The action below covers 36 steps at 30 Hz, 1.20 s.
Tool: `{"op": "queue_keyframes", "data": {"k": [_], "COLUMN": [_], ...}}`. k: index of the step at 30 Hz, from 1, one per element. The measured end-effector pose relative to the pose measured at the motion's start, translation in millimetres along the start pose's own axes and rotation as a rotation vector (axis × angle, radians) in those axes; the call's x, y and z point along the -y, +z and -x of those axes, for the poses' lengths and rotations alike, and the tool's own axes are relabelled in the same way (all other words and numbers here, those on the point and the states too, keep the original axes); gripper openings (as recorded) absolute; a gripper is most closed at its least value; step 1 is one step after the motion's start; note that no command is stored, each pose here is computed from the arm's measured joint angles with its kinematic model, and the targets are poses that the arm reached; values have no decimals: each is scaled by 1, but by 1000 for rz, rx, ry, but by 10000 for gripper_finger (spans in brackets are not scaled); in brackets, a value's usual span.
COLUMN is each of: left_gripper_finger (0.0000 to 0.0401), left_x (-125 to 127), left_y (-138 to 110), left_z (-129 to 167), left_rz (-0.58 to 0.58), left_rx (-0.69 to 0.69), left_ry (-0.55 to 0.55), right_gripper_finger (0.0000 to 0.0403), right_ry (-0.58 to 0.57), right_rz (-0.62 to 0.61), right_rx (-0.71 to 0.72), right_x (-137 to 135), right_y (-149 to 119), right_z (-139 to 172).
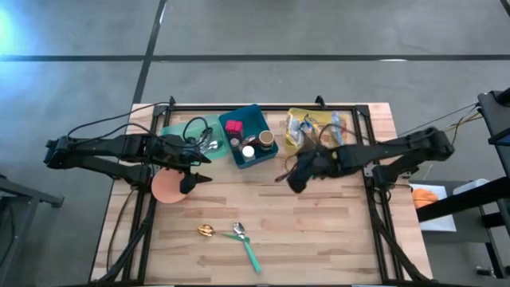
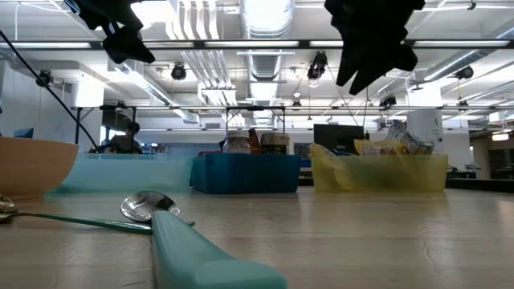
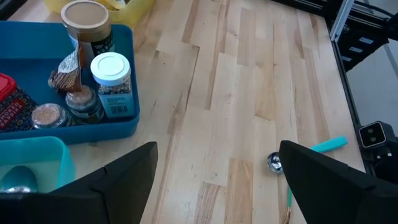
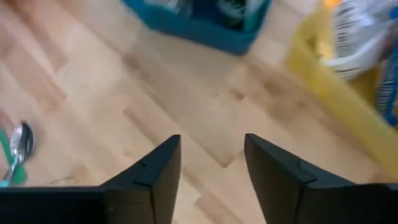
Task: Pick & Place Food Item
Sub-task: Put the gold spoon into the green bin
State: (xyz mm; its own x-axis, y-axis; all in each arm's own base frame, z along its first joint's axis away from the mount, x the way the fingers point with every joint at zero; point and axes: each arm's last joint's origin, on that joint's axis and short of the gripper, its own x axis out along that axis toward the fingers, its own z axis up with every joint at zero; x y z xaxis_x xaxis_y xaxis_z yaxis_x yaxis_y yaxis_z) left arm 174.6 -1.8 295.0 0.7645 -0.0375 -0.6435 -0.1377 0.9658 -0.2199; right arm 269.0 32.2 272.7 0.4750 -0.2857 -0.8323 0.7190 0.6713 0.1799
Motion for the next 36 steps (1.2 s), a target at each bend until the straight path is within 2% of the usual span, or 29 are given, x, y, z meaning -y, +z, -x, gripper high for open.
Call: {"op": "queue_keyframes", "data": {"k": [6,10,12,15,16,18,22,25,27,30,36], "left_gripper_finger": [342,342,342,342,342,342,342,342,342,342,342], "left_x": [1,2,2,1,0,-1,-2,-5,-6,-5,13], "left_y": [2,5,6,1,0,-6,-21,-36,-45,-52,-39], "left_z": [0,0,-3,-13,-16,-23,-38,-50,-56,-62,-58], "left_rz": [3,99,246,550,608,671,683,820,897,894,583], "left_rx": [25,46,67,71,79,71,-4,-98,-166,-247,-208], "left_ry": [-7,-19,-37,-58,-66,-83,-169,-196,-207,-281,-382], "right_gripper_finger": [208,211,212,212,212,212,212,212,212,212,212], "right_ry": [-13,-57,-63,-73,-79,-96,-107,-89,-65,-47,-50], "right_rz": [80,155,171,194,205,224,258,285,286,291,302], "right_rx": [20,85,104,126,138,171,178,113,118,126,146], "right_x": [-46,-71,-83,-98,-102,-109,-119,-123,-128,-131,-132], "right_y": [-20,-37,-43,-54,-57,-63,-71,-75,-78,-80,-82], "right_z": [-10,-17,-19,-25,-27,-30,-36,-35,-31,-26,-24]}}
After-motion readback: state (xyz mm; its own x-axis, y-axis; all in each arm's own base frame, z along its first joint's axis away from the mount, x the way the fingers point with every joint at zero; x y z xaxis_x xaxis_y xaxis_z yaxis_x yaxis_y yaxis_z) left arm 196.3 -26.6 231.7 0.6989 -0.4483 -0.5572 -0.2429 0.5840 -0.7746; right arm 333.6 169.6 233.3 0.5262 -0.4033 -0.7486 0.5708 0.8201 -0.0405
